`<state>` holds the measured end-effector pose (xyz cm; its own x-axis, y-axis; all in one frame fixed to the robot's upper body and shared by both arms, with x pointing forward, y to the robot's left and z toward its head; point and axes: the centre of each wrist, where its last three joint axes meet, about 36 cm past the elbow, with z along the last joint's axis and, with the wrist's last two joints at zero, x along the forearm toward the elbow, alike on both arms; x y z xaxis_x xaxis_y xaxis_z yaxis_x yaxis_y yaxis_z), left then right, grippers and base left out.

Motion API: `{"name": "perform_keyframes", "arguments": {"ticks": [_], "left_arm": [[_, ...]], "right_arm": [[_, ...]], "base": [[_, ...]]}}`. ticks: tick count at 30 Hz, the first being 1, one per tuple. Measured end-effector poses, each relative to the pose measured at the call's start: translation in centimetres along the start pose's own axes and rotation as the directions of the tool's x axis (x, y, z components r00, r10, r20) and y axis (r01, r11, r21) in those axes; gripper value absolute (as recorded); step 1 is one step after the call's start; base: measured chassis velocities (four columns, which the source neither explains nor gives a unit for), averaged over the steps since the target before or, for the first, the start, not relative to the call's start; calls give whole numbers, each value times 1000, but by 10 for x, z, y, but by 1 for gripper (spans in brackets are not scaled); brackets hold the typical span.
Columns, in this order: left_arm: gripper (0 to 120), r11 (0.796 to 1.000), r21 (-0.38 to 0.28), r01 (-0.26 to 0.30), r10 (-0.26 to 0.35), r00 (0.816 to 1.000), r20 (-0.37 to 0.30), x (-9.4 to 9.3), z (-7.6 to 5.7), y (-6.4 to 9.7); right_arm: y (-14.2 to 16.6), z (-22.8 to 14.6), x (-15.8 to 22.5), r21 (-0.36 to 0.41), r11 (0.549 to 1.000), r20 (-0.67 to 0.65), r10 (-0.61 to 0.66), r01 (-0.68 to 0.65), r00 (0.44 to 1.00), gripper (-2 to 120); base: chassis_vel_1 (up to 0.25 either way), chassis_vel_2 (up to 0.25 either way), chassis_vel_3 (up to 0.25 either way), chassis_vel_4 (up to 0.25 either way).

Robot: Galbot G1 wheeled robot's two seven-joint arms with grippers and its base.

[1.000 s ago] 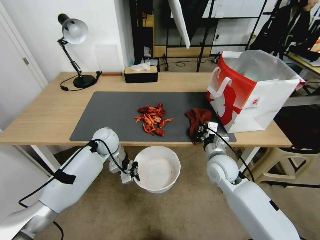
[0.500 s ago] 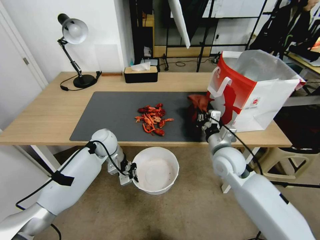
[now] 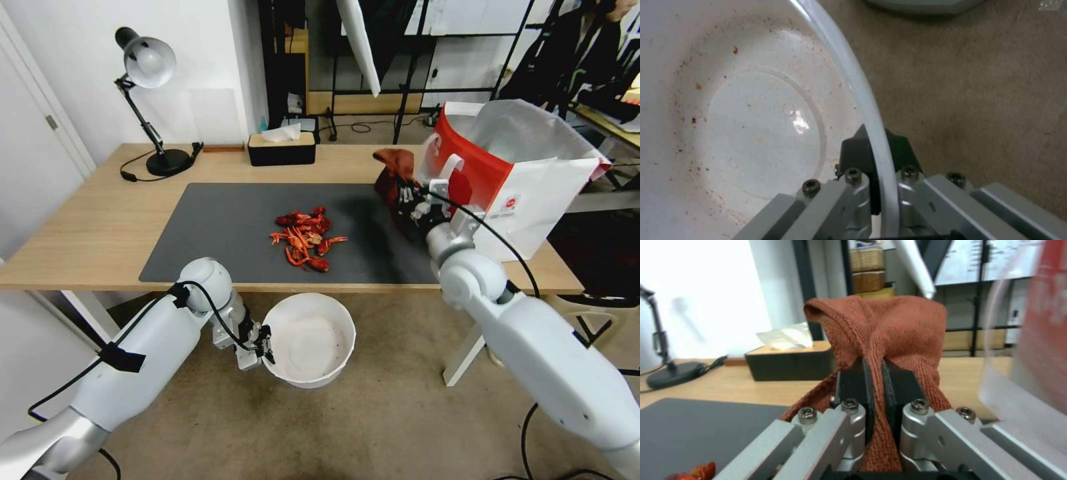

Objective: Sweep shrimp from table into container with towel, then put container into takeout bag.

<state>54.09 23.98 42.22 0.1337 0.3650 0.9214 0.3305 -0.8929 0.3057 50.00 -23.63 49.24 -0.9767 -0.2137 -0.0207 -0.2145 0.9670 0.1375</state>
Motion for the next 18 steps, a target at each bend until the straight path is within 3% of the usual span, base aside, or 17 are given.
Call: {"name": "perform_keyframes", "arguments": {"ticks": [10, 13, 18], "left_arm": [[0, 1000, 14, 1, -1, 1000, -1, 2, 1, -7], [0, 1000, 25, 2, -2, 1000, 1, 1, 4, -10], [0, 1000, 31, 1, -1, 1000, -2, 3, 6, -12]], "right_arm": [[-14, -13, -66, 58, 984, -8, -170, 170, 985, 2], [-23, -15, -102, 67, 961, -2, -268, 267, 963, 2], [-32, -15, -120, 74, 942, -8, -328, 328, 945, 2]], "base": [[0, 0, 0, 0], [0, 0, 0, 0], [0, 0, 0, 0]]}}
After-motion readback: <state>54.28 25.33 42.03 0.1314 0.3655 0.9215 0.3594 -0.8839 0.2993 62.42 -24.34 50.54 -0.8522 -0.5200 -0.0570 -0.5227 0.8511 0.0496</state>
